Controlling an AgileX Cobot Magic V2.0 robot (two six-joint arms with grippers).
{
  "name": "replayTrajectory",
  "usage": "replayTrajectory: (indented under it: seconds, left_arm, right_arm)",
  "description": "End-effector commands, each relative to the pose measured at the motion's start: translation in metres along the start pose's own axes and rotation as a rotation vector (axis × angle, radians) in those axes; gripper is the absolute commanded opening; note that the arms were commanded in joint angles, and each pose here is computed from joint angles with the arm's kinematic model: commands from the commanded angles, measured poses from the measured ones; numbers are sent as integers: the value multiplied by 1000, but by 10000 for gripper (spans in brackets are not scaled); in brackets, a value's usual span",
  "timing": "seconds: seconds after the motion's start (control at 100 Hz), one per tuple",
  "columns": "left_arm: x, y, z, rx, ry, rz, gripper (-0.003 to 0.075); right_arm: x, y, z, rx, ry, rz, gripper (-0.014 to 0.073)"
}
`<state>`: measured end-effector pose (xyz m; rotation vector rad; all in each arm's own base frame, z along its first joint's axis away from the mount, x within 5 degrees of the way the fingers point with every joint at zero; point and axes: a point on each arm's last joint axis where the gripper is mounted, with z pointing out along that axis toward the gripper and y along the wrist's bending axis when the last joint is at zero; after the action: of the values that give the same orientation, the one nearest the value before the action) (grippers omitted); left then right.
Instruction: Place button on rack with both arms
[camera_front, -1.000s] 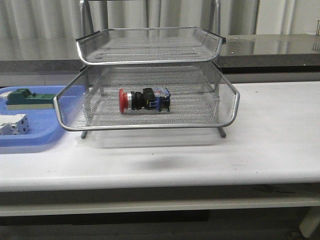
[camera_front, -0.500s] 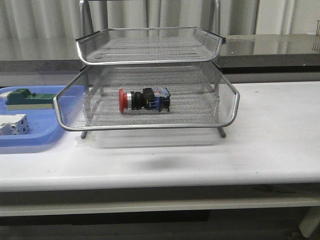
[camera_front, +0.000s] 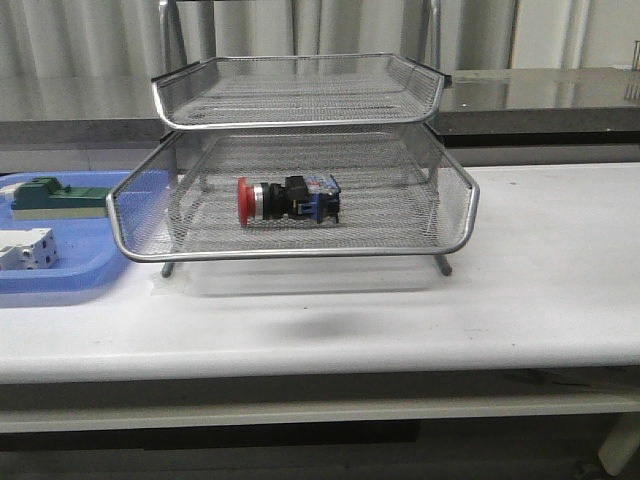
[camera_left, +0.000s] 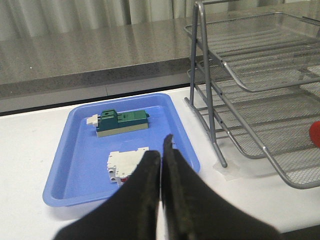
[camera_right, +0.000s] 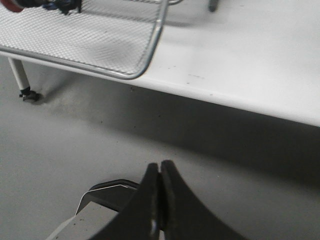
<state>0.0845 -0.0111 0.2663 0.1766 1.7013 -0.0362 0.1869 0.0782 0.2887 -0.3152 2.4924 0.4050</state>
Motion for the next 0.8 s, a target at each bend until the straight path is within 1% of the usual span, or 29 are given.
replayTrajectory:
  seconds: [0.0, 0.21, 0.35, 0.62, 0.79]
  left_arm:
    - [-16, 3, -1, -28, -101, -20, 4]
    - [-16, 3, -1, -28, -101, -20, 4]
    - [-16, 3, -1, -28, -101, -20, 4]
    - [-16, 3, -1, -28, -101, -20, 4]
    - [-16, 3, -1, -28, -101, -20, 4]
  right_arm:
    - [-17, 16, 16, -44, -64, -48, -64]
    - [-16, 41, 70, -82, 24, -121, -64]
    - [-16, 55, 97, -97, 76, -159, -64]
    - [-23, 84, 127, -130, 97, -229, -57]
    - [-29, 93, 139, -137, 95, -246, -57]
